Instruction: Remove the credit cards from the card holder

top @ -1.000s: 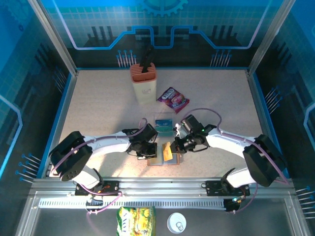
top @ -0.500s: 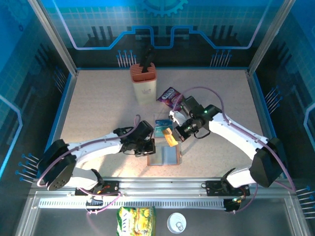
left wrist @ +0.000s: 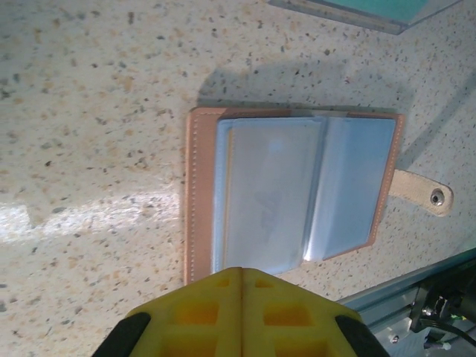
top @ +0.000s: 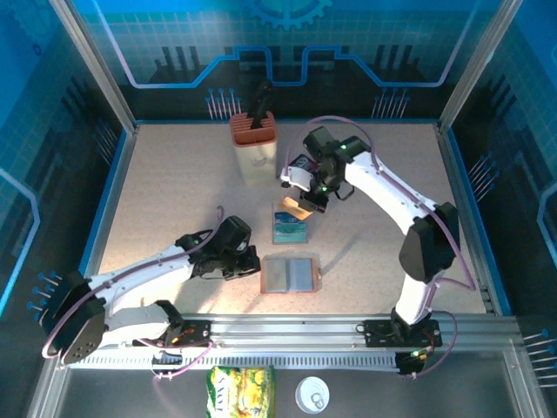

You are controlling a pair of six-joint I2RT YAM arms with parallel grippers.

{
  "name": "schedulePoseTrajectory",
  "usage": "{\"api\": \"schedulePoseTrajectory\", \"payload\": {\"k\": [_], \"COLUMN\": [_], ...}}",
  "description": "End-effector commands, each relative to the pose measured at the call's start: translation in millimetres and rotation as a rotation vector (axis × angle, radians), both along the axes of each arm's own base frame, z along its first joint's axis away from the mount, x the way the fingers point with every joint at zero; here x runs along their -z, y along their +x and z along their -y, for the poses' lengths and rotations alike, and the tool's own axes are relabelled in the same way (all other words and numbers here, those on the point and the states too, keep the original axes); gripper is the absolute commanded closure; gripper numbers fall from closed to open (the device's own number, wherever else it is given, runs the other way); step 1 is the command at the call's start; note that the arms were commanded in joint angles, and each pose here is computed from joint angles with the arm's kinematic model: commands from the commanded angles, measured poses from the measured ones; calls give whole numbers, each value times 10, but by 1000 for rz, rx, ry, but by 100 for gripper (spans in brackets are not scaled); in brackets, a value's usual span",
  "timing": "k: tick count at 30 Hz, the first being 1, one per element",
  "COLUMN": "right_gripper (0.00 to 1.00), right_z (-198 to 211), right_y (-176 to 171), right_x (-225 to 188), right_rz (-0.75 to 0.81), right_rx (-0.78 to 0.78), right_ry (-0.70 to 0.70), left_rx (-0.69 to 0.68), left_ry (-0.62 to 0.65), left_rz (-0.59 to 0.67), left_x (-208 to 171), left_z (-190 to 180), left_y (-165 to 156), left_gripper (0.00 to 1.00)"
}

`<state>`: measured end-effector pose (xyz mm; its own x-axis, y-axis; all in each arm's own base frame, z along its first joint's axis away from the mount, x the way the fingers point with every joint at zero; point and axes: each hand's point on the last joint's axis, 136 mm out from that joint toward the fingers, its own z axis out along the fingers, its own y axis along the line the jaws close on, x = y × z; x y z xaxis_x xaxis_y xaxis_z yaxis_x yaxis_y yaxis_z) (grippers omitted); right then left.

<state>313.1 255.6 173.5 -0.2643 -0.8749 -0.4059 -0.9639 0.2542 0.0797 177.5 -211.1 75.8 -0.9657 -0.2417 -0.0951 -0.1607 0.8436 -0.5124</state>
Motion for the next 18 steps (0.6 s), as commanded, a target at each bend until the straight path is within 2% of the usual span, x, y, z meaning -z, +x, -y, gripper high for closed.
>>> {"api": "schedulePoseTrajectory", "payload": {"k": [1,9,18], "right_gripper": [100,100,100], "right_z": [64,25,85], "right_y": [77,507,695], "right_x": [88,306,630], "right_rz": [-35,-30,-33], "right_rx": [-94,-130,-159], "right_ry": [-45,-96,-154], "left_rx": [-40,-62,-82], "left_ry": [17,12,12], "left_rz": [-21,-23,-28], "left_x": [29,27,53], "left_z": [-125,-186,-210], "left_y": [-55,-79,-81], "left_gripper": [94,93,93]}}
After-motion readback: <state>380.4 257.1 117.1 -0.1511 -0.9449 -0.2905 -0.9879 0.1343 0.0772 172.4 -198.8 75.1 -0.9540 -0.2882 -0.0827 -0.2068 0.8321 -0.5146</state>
